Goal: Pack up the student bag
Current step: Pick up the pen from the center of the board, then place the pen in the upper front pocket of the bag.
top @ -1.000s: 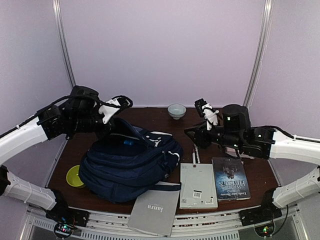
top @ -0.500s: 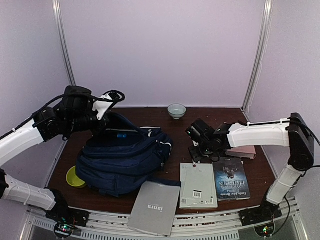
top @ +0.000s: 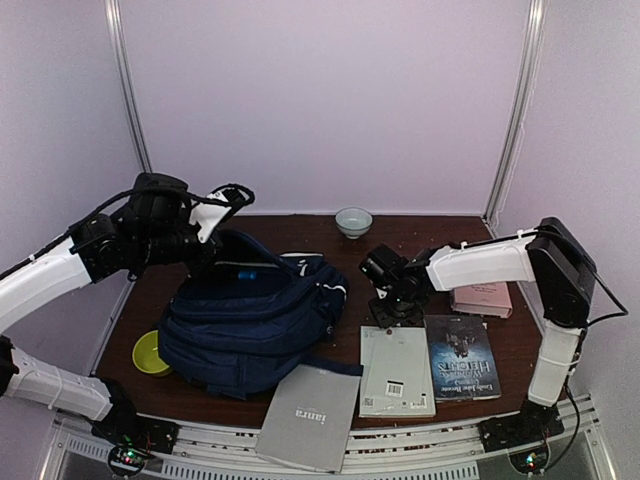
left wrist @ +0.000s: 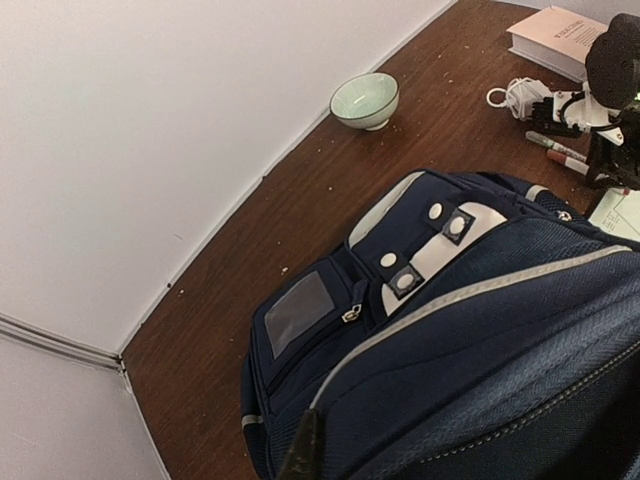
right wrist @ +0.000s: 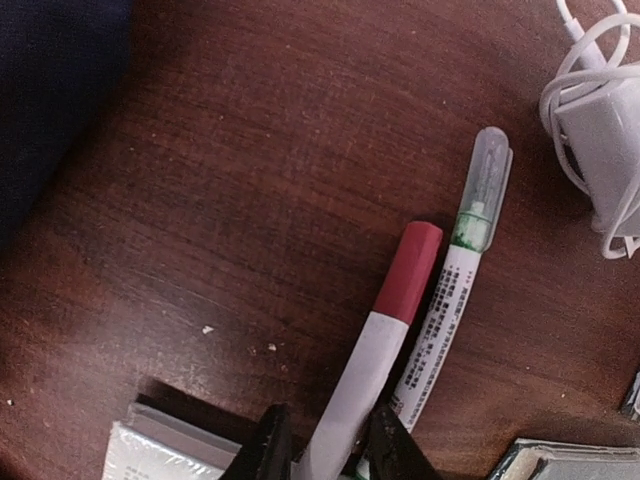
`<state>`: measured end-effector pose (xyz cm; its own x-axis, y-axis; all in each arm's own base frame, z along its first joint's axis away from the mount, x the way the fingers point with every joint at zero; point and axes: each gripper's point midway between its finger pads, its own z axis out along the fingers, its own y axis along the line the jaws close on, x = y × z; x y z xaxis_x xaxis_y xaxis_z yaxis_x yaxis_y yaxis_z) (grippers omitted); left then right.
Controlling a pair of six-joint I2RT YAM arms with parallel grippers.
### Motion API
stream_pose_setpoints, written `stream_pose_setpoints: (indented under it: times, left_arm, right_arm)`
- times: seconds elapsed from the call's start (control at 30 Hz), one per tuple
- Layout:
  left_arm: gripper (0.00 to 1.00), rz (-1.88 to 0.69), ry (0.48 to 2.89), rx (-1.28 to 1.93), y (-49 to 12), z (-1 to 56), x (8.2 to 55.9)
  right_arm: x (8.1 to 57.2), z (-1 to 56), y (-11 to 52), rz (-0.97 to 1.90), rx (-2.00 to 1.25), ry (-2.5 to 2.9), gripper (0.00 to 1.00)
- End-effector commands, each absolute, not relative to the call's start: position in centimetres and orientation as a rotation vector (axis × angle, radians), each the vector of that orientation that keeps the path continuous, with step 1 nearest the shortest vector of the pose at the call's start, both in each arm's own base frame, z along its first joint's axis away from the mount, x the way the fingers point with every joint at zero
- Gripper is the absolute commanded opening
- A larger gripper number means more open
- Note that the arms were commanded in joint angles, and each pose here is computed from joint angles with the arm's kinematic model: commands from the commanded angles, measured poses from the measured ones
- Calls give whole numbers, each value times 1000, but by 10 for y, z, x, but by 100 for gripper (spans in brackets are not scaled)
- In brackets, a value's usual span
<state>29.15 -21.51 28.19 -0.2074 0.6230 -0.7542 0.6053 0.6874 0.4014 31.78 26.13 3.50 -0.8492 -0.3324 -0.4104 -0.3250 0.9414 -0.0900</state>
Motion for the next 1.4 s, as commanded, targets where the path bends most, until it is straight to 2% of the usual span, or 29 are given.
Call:
stream_pose_setpoints:
  times: [0.0, 0.07, 0.17, 0.3, 0.43, 0.57, 0.7, 0.8, 0.9, 1.03, 1.1, 1.37]
  left_arm:
    - [0, -70, 1740, 832, -228, 338, 303]
    - [0, -74, 1741, 834, -228, 338, 303]
    - [0, -73, 1740, 834, -228, 338, 303]
    - [0, -74, 1742, 837, -228, 337, 303]
    - [0, -82, 1739, 843, -230, 337, 302]
    - [0, -89, 1736, 851, -231, 337, 301]
    - [0, -115, 1726, 868, -234, 338, 298]
    - [0, -155, 1707, 897, -240, 341, 292]
    - [0, -204, 1685, 926, -245, 343, 285]
    - [0, -265, 1655, 969, -253, 346, 276]
    - [0, -284, 1644, 987, -255, 347, 273]
    - [0, -339, 1609, 1029, -261, 351, 263]
  right_arm:
    - [319, 24, 261, -19, -453, 2685, 28]
    - [319, 20, 261, -21, -456, 2690, 24]
    - [318, 17, 264, -8, -464, 2699, 11]
    - [320, 26, 268, 25, -453, 2686, 0]
    - [322, 54, 277, 117, -454, 2631, 0]
    - [316, 117, 303, 282, -538, 2455, 0]
    - [288, 207, 346, 516, -693, 2121, 0]
    - [238, 278, 386, 767, -859, 1763, 0]
    - [183, 314, 421, 875, -1074, 1464, 0]
    - [141, 314, 466, 701, -1376, 1234, 0]
    - [140, 305, 482, 555, -1469, 1190, 0]
    - [200, 298, 494, -47, -1451, 1159, 0]
